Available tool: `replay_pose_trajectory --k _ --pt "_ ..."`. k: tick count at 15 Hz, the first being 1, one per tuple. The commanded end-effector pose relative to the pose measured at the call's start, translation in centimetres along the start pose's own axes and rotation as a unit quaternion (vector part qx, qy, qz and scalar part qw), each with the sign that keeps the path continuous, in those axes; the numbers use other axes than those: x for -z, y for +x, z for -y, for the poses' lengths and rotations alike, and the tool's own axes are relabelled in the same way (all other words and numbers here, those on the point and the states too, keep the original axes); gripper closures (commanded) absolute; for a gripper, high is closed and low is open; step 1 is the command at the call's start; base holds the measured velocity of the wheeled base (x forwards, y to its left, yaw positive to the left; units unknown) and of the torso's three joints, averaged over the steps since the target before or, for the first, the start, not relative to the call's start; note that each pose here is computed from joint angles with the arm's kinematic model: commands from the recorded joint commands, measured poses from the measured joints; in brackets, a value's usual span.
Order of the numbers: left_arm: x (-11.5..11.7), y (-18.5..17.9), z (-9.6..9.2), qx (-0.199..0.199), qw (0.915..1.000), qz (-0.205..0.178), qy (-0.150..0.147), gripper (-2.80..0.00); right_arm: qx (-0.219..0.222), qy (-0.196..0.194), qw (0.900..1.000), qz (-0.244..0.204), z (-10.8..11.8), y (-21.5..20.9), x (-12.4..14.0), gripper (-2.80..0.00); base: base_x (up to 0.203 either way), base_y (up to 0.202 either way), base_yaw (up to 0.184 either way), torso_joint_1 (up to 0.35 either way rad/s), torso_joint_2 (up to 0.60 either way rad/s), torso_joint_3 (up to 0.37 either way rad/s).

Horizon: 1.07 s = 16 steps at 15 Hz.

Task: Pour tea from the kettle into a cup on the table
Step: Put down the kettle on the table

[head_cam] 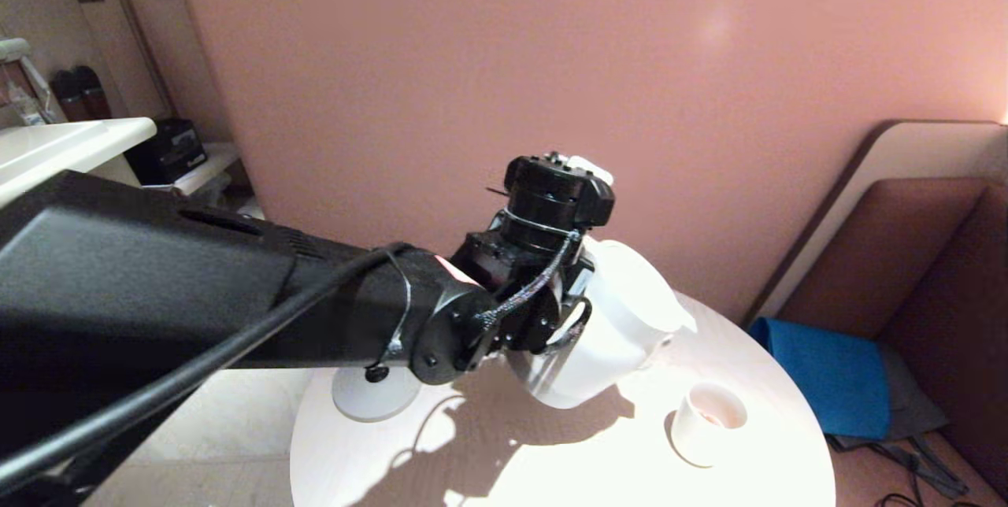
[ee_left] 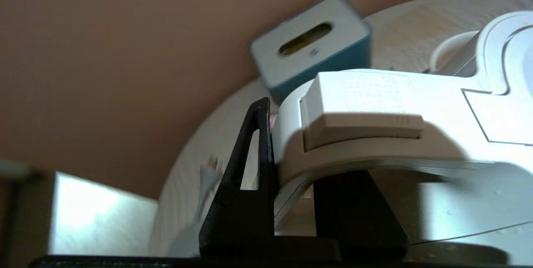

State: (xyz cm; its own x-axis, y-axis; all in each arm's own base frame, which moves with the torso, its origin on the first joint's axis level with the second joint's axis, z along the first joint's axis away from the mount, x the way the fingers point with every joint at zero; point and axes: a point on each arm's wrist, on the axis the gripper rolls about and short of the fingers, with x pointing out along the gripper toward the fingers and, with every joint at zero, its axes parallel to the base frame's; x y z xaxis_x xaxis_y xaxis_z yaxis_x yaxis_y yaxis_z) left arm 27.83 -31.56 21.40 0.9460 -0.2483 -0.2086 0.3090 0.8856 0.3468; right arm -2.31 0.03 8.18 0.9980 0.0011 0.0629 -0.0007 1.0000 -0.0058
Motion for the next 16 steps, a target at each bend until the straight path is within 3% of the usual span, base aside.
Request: replay_pose_trajectory --k 1,4,8,12,16 --pt "0.1 -1.4 -2.8 -0.014 0.9990 -0.003 -0.043 0.00 0.000 0.000 1.000 0.000 0.0 0.0 0.0 -2.80 0.000 0.000 0.000 0.000 0.00 0.000" --pt "1.7 -3.4 -6.5 -0.015 0.9924 -0.020 -0.121 0.00 0.000 0.000 1.000 0.000 0.0 0.0 0.0 -2.80 0.000 0.000 0.000 0.000 0.00 0.000" --pt "4.1 -6.2 -11.5 -0.055 0.9762 -0.039 -0.206 0.00 0.000 0.000 1.000 0.000 0.0 0.0 0.0 -2.80 0.000 0.000 0.000 0.000 0.00 0.000" --pt "7.2 -8.0 -15.4 -0.090 0.9606 -0.041 -0.260 0.00 0.000 0.000 1.000 0.000 0.0 0.0 0.0 -2.80 0.000 0.000 0.000 0.000 0.00 0.000" --pt "11.5 -8.4 -17.9 -0.152 0.9480 -0.023 -0.279 0.00 0.000 0.000 1.000 0.000 0.0 0.0 0.0 -2.80 0.000 0.000 0.000 0.000 0.00 0.000"
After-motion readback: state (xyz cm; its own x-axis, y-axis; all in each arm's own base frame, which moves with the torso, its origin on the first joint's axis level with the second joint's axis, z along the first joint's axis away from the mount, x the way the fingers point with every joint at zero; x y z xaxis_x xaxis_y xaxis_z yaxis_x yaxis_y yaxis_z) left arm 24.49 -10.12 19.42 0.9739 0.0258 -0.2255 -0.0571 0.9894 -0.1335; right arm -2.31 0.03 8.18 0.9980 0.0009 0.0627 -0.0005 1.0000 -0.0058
